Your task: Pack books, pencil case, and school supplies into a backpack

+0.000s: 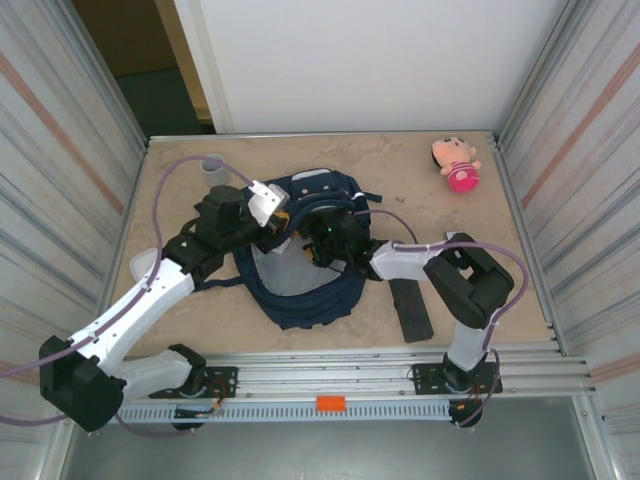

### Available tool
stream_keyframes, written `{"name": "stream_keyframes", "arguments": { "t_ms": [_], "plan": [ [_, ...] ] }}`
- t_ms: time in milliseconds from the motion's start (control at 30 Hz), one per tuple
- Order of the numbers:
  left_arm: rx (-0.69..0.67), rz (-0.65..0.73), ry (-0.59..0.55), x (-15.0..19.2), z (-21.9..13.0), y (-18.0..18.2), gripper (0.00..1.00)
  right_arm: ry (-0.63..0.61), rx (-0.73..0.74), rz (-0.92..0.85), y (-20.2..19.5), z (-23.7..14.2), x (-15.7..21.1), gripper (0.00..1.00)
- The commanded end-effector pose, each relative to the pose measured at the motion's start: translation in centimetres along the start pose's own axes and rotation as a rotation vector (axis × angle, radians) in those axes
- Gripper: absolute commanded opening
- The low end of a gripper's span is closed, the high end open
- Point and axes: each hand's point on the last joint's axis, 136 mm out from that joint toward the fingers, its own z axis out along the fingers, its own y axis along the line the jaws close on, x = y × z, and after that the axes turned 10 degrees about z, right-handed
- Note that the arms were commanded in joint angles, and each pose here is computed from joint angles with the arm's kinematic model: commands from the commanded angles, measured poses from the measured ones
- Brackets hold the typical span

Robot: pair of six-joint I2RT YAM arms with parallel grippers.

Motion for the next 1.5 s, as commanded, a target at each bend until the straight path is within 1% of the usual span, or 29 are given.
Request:
{"name": "stream_keyframes", "arguments": {
  "t_ms": [0, 100, 267, 367, 500, 733, 867, 967, 1133, 1267, 1467],
  "plan": [
    [-0.054, 0.028, -0.233, -6.3, -3.0, 1.5, 0.01, 0.0, 0.046, -0.016, -2.4, -1.2, 0.9, 0.62],
    [-0.053, 0.018, -0.229, -5.9, -3.0, 1.6, 0.01, -0.024, 0.082, -0.052, -3.5, -2.0, 0.7, 0.57],
    [-0.044, 0.002, -0.232, -5.7, -3.0, 1.3, 0.01, -0.046, 0.065, -0.165, -0.9, -1.1, 0.3, 0.45],
    [-0.044, 0.003, -0.237, -5.8, -3.1, 1.3, 0.01, -0.078, 0.057, -0.205, -0.1, 0.1, -0.5, 0.43],
    [-0.052, 0.013, -0.244, -6.0, -3.3, 1.4, 0.01, -0.154, 0.038, -0.233, 0.2, 2.1, -2.4, 0.43],
    [-0.046, 0.024, -0.241, -6.1, -3.1, 1.4, 0.01, -0.146, 0.023, -0.28, 0.4, 6.1, -2.9, 0.39],
    [-0.041, 0.031, -0.244, -6.2, -3.0, 1.3, 0.01, -0.096, -0.044, -0.328, 1.7, 7.5, -1.7, 0.34],
    [-0.036, 0.031, -0.243, -6.1, -2.7, 1.3, 0.01, -0.049, -0.059, -0.368, 2.4, 8.6, -0.8, 0.29],
    [-0.016, 0.022, -0.245, -6.1, -2.2, 1.1, 0.0, 0.051, -0.119, -0.369, 3.2, 10.5, 0.7, 0.24],
    [-0.048, 0.025, -0.22, -5.6, -2.1, 1.6, 0.0, 0.074, -0.135, -0.38, 3.6, 10.2, 1.6, 0.23],
    [-0.125, 0.013, -0.149, -3.6, -2.1, 3.0, 0.0, 0.05, -0.123, -0.402, 3.9, 7.5, 1.5, 0.33]
  ]
}}
